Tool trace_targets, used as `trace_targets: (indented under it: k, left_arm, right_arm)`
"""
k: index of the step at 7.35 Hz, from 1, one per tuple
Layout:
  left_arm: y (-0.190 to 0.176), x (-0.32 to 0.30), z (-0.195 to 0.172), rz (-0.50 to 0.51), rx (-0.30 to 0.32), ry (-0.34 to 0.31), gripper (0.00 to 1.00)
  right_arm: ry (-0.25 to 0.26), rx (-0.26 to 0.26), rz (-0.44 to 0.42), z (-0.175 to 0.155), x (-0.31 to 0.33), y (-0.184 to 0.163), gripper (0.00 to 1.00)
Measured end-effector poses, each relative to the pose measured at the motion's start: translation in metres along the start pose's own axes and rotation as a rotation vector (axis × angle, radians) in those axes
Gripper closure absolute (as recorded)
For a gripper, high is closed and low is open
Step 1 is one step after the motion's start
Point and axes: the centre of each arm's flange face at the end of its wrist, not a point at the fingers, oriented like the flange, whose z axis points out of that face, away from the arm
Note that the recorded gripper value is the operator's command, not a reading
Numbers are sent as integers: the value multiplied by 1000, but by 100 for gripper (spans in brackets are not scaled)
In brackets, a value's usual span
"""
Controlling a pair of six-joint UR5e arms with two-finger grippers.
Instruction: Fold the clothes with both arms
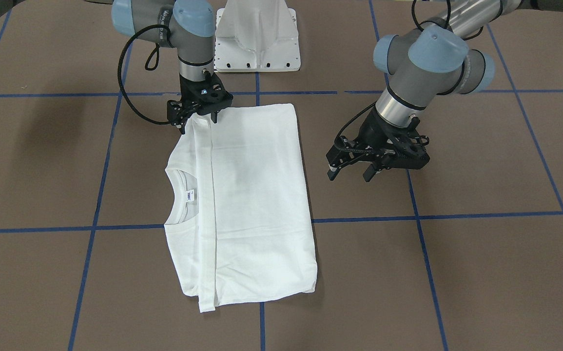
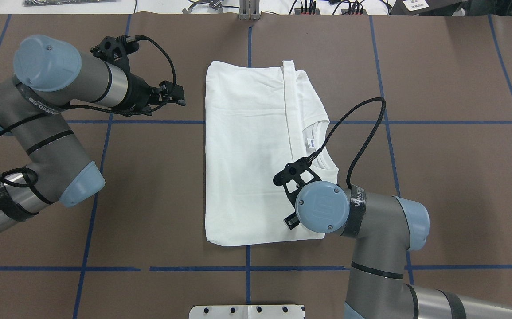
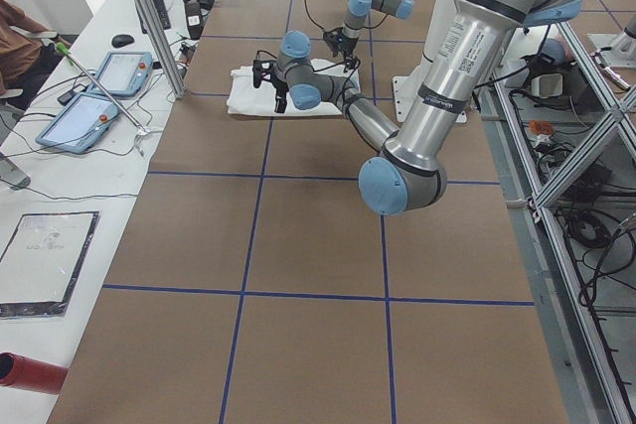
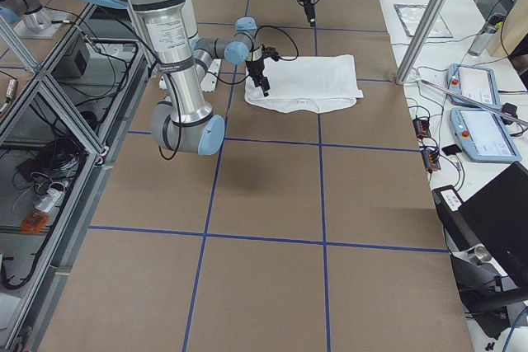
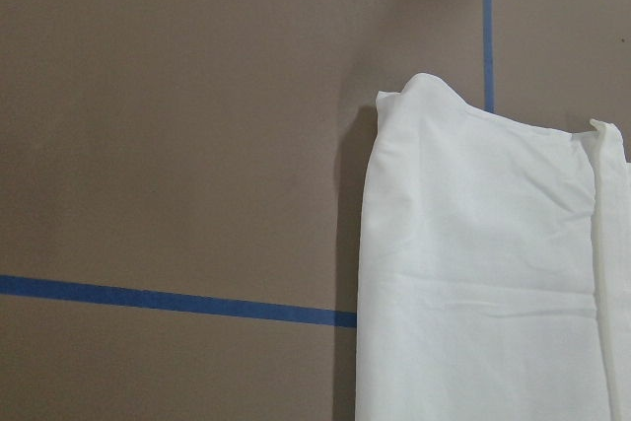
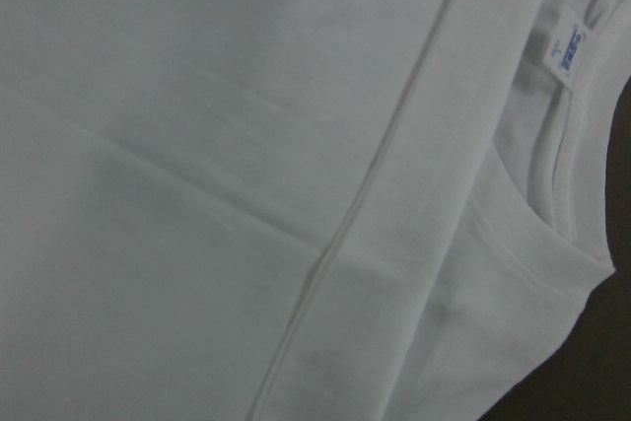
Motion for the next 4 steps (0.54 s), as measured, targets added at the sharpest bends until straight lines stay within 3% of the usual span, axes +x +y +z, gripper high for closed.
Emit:
trace_targets:
  k: [4]
  left_arm:
    - [1, 2, -2, 3, -2, 5, 0]
  right_arm:
    - [-15, -43, -5, 7, -2, 9, 0]
